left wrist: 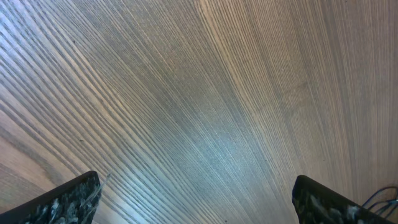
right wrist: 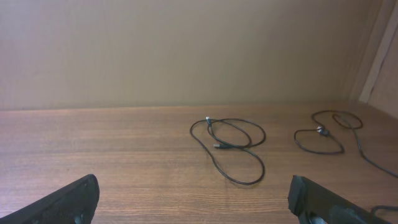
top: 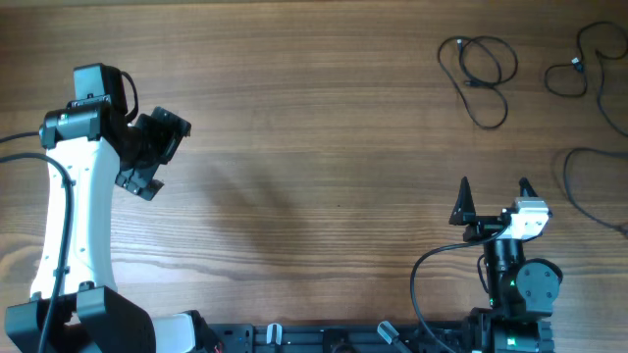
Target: Untangle cables
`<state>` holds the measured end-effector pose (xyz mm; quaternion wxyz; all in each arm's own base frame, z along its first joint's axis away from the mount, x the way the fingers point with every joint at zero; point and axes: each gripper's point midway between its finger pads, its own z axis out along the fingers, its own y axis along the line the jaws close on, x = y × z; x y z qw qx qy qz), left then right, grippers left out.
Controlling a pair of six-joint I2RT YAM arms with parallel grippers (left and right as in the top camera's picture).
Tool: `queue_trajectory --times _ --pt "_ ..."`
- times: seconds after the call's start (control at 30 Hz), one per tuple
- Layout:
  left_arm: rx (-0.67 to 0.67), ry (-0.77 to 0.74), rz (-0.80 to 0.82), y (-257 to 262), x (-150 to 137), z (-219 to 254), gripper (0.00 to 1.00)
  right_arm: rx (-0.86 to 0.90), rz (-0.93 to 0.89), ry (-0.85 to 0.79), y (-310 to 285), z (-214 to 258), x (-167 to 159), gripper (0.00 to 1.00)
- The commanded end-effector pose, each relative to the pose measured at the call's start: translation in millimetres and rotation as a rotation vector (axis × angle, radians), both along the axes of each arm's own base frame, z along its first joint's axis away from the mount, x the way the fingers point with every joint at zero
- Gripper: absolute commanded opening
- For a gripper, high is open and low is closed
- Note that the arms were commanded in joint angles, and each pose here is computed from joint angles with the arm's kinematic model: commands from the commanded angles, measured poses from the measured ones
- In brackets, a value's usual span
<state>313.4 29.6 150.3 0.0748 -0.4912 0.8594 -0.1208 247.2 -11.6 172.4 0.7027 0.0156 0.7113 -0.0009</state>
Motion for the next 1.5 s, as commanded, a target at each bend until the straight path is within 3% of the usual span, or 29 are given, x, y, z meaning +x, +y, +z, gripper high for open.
queue_trajectory --times 0.0,0.17,0.23,0.3,0.4,0.53,0.63,0.67,0.83,1.03,1.1,1.27,1.47 --pt "0.012 -0.012 -0.009 1.6 0.2 3.5 1.0 -0.021 -0.013 -0.016 -1.8 3.5 -0.9 1.0" --pt "0.012 -0.012 -0.008 1.6 0.2 3.5 1.0 -0.021 -0.013 -0.016 -1.8 3.5 -0.9 1.0" --pt "-0.046 -0.068 0.03 -5.2 13.9 8.9 1.0 -0.021 -0.013 -0.016 -1.8 3.5 -0.9 1.0" --pt "-0.07 -0.156 -0.112 -21.0 27.4 17.3 1.0 -0.021 -0.013 -0.016 -1.8 3.5 -0.9 1.0" --pt "0.045 -0.302 -0.317 -53.7 31.7 49.2 1.0 -0.021 -0.013 -0.016 -1.8 3.5 -0.9 1.0" --pt "0.203 -0.557 -0.463 -99.9 -6.5 125.7 1.0 -0.021 -0.013 -0.016 -1.8 3.5 -0.9 1.0" --pt "0.21 -0.806 -0.589 -134.2 -62.9 168.9 1.0 -0.021 -0.013 -0.016 -1.8 3.5 -0.9 1.0" --pt "0.223 -0.825 -0.604 -131.7 -79.1 167.7 1.0 -0.022 -0.013 -0.016 -1.8 3.5 -0.9 1.0" --pt "0.238 -0.721 -0.656 -112.3 -126.3 144.1 1.0 -0.021 -0.013 -0.016 -1.8 3.5 -0.9 1.0" --pt "0.142 -0.604 -0.745 -115.6 -163.5 122.0 1.0 -0.021 -0.013 -0.016 -1.8 3.5 -0.9 1.0" --pt "0.151 -0.615 -0.711 -109.3 -163.4 123.8 1.0 -0.021 -0.013 -0.016 -1.8 3.5 -0.9 1.0" --pt "0.165 -0.673 -0.429 -68.7 -176.3 110.0 1.0 -0.021 -0.013 -0.016 -1.8 3.5 -0.9 1.0" --pt "0.236 -0.928 -0.315 -54.9 -210.9 89.5 1.0 -0.021 -0.013 -0.016 -1.8 3.5 -0.9 1.0"
